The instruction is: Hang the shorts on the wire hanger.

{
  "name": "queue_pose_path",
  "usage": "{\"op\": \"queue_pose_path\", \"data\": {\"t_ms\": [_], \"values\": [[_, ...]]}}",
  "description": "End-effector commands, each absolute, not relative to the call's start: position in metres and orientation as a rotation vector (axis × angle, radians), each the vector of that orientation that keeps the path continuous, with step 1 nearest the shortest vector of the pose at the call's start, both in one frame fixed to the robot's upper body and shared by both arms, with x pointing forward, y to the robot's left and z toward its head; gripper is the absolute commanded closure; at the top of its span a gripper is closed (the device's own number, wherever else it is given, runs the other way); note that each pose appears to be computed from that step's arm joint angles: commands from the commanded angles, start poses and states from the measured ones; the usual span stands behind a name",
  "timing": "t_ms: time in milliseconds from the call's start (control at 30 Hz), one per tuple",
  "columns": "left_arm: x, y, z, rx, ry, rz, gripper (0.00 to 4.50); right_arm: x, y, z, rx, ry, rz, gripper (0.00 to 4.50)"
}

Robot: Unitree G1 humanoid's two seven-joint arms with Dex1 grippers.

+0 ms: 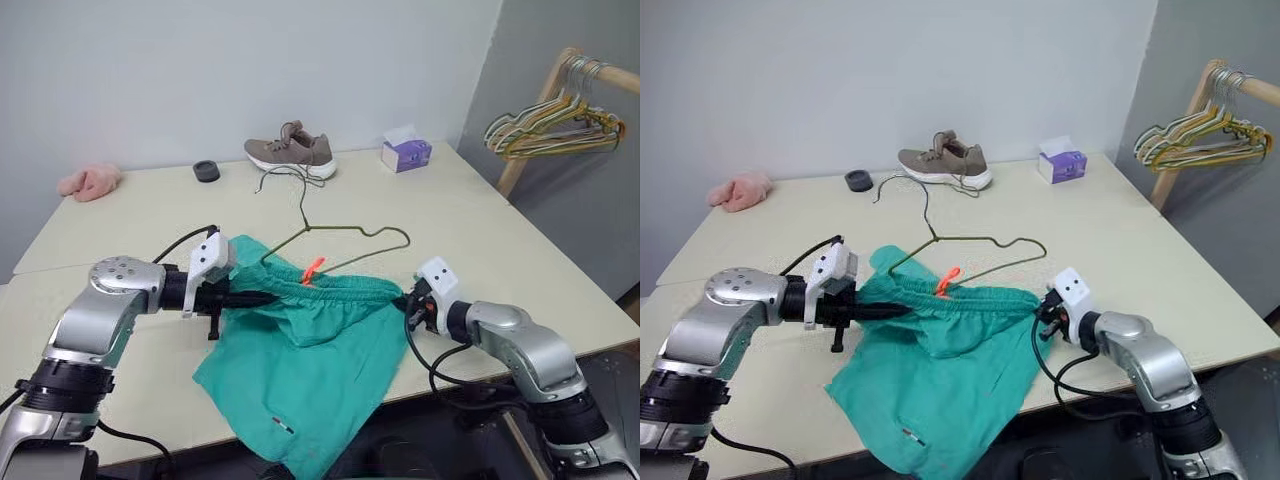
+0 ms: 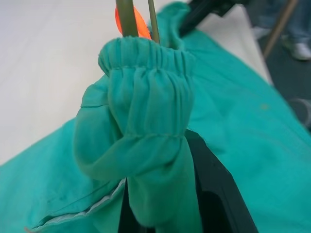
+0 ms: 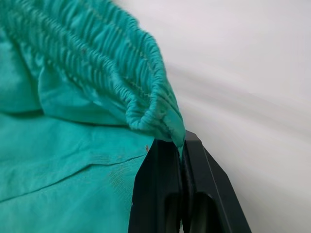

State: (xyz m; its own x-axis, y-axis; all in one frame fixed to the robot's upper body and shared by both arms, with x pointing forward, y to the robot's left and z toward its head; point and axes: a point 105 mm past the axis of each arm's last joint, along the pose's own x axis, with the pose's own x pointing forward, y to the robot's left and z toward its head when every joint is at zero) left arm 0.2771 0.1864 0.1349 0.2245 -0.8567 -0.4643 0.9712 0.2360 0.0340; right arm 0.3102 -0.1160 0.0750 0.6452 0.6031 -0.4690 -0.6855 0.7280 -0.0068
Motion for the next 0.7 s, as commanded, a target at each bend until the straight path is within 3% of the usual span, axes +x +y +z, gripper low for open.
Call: {"op": "queue_pose_path", "data": {"t_ms": [33, 700], "values": [[0.27, 0.201, 0.156, 0.379, 0.381, -1.296, 4.5, 0.323, -0.145, 0.088, -0.202, 0.435, 0.642, 4.47], [0.271, 0.227, 0.144, 0.566, 0.5, -1.249, 4.5, 0.324, -0.156, 0.106, -0.177, 0.412, 0.631, 4.47]]}}
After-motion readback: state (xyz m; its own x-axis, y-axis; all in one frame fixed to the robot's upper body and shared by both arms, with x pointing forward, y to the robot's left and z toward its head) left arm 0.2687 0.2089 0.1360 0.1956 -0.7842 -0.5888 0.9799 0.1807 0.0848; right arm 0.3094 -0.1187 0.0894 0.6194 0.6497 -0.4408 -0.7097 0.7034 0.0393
